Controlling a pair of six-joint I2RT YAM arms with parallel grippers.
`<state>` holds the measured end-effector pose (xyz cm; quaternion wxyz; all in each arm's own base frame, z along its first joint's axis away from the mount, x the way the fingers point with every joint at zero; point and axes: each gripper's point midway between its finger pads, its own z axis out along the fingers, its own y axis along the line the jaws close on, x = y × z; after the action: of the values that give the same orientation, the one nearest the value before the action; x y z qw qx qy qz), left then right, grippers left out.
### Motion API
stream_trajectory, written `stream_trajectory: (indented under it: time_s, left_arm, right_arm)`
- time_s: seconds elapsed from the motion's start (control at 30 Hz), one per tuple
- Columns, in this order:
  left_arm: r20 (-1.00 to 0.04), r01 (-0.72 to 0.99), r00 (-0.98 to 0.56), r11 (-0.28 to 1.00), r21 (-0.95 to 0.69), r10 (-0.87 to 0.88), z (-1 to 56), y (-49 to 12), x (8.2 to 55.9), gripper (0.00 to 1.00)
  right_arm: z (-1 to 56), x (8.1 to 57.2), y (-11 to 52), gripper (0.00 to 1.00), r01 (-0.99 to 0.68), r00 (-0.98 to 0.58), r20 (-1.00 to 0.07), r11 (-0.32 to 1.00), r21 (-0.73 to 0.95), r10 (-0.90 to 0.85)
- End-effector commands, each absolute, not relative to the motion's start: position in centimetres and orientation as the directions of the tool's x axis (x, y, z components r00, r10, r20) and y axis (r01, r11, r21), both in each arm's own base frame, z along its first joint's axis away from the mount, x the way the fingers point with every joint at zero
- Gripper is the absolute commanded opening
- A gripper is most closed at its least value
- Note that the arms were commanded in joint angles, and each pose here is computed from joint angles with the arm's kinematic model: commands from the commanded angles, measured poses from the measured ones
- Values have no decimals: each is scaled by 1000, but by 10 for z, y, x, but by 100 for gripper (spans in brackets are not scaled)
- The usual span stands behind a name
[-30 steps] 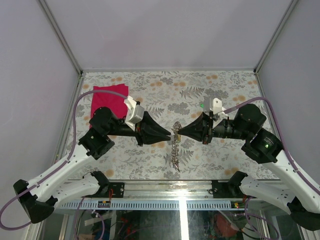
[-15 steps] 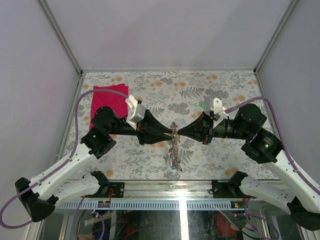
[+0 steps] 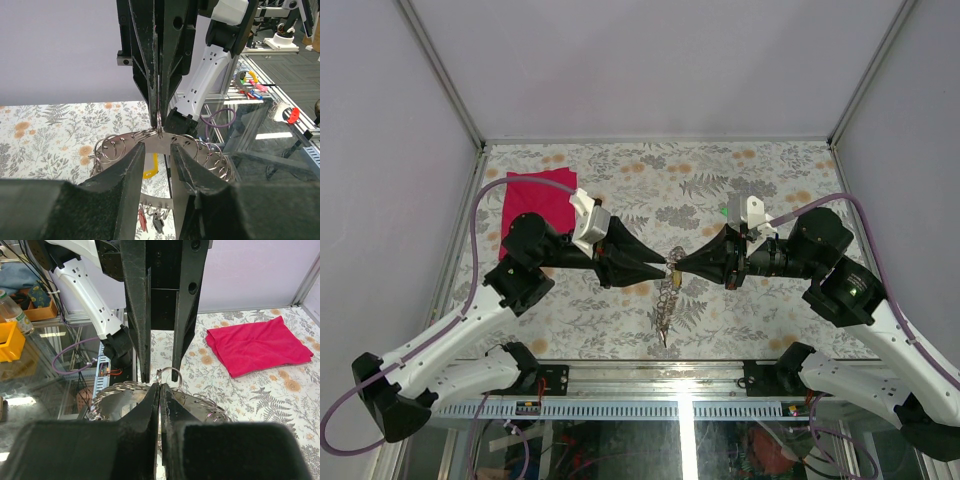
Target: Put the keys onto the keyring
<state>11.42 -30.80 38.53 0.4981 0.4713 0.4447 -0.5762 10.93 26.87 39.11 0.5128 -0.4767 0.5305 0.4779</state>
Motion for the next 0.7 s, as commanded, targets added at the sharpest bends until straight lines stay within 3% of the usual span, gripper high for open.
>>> stream_trajectory:
  time_s: [0.0, 0.67]
  left_arm:
    - [-975, 991, -6, -134, 25, -222, 410, -308, 107, 29]
    - [-972, 987, 0, -154, 38, -234, 419, -315, 103, 29]
  right_arm:
    - [421, 108, 270, 0, -995, 57, -995, 88, -51, 77]
    - [417, 115, 267, 0, -990, 61, -996, 133, -53, 63]
